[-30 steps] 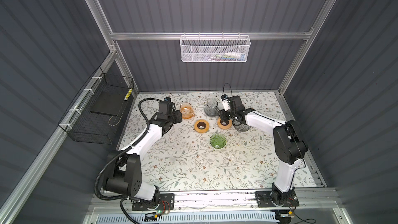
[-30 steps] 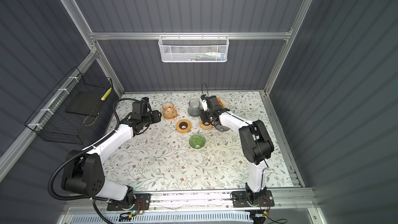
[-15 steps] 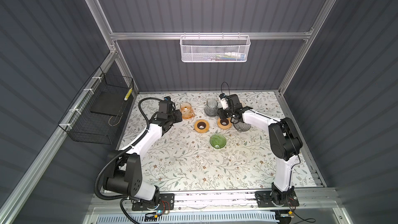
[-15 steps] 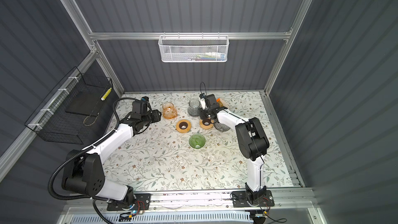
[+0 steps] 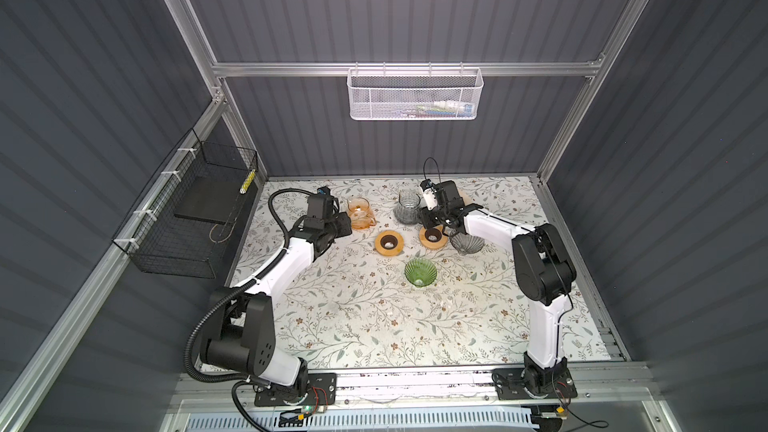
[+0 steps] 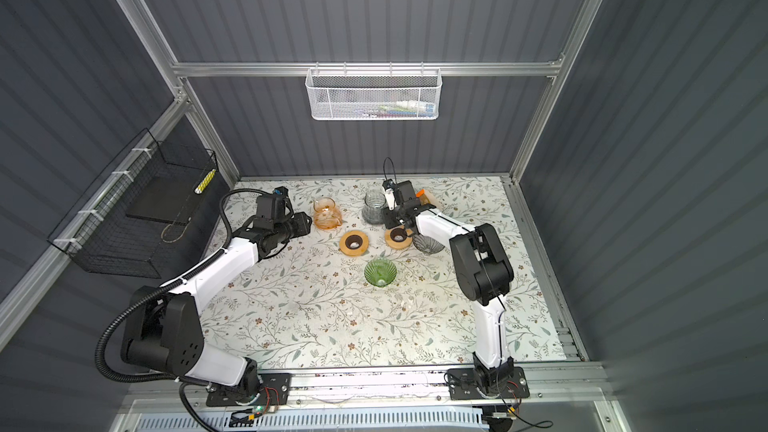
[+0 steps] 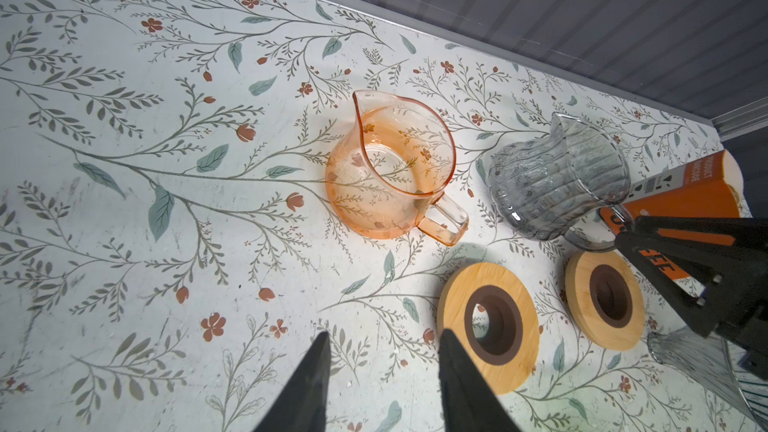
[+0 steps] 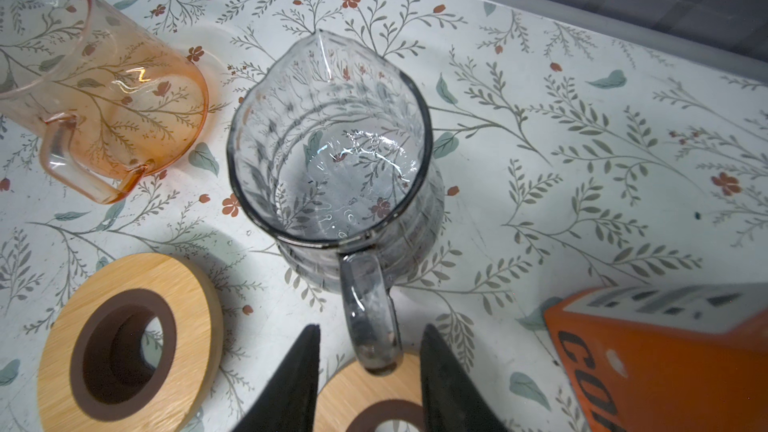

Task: Place the coffee filter in the dripper
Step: 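Close the right gripper on the grey glass pitcher's handle and lift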

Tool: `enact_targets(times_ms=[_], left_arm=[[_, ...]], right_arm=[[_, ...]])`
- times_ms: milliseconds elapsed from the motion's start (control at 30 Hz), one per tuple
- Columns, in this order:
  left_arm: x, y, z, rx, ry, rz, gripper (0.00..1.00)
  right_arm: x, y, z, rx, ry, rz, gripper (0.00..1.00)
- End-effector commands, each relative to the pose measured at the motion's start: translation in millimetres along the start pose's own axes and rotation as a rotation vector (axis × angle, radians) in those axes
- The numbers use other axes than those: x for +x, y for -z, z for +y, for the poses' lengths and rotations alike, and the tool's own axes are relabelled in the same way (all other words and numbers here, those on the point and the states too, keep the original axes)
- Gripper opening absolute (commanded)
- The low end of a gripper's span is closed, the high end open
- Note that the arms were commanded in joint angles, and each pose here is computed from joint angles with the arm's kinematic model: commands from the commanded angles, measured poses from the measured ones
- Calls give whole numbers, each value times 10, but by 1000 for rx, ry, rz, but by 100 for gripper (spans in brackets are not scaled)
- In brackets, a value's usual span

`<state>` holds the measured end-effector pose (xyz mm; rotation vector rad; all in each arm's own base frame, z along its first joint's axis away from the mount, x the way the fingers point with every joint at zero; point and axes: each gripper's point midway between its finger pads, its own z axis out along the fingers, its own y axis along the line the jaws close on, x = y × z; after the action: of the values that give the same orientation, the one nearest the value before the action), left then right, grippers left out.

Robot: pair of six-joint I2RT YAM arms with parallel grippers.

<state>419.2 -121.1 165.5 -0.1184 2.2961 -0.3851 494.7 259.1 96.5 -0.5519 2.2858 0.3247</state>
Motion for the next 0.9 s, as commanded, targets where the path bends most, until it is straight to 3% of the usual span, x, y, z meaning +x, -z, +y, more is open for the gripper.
enact_targets(times_ms=[0,567,867], left_arm=[[-55,0,-32,1,3,0,43],[-58,-17,-24,-4,4,-1,42],[-57,3,-27,-2,4,-1,41]], right_arm=[[-15,-67,36,-10,15,8,41],[8,-142,-6,12,20,32,36],[6,-144,-73,55,18,30,21]])
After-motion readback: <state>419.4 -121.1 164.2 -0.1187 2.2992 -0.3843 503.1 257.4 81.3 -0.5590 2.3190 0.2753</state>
